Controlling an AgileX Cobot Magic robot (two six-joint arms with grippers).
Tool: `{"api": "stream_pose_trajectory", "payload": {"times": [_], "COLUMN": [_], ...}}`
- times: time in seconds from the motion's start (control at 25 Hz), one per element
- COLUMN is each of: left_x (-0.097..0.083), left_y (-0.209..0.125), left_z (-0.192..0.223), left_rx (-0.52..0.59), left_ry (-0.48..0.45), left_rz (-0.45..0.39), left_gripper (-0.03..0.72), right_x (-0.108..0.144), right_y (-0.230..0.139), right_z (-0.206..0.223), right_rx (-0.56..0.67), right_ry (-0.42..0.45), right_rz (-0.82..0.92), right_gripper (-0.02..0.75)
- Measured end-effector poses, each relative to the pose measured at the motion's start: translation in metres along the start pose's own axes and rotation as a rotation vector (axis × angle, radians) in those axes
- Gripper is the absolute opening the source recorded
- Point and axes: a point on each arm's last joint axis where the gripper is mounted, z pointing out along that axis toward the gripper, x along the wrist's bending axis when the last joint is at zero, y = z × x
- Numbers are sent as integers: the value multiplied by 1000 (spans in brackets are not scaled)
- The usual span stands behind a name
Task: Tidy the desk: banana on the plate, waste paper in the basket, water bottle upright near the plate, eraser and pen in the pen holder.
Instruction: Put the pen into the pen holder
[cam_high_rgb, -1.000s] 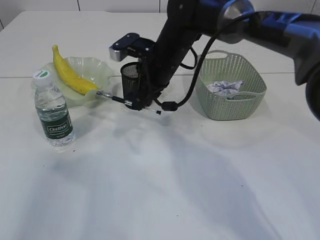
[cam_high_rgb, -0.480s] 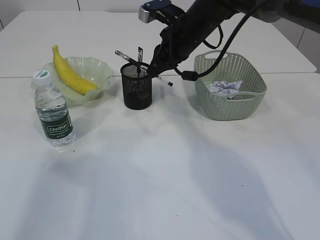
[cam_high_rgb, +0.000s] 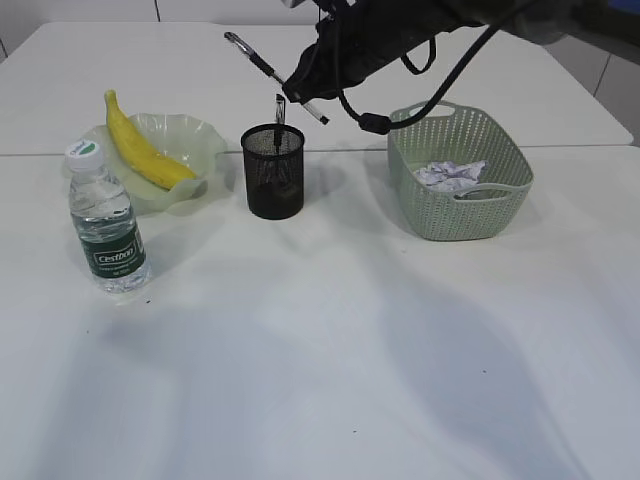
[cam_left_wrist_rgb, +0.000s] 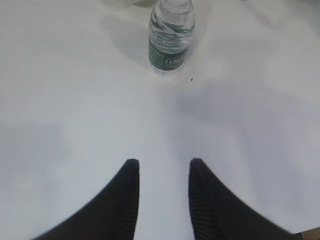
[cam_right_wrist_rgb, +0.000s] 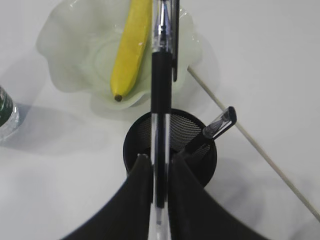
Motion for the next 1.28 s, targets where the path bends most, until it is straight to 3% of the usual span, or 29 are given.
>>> {"api": "stream_pose_trajectory", "payload": {"times": [0.32, 0.76, 1.28], "left_x": [0, -1, -1], "left_y": [0, 0, 0], "left_z": [0, 0, 0], "left_rx": [0, 0, -2], "left_ry": [-2, -6, -6], "left_rz": [-1, -3, -3], "left_gripper": [238, 238, 238], "right_x": [-20, -29, -31], "right_y": [1, -19, -43], "right_z": [-4, 32, 60], "right_rx": [-188, -393, -439], "right_ry": [1, 51, 69], "right_rz": [57, 68, 126], "right_gripper": [41, 41, 41]}}
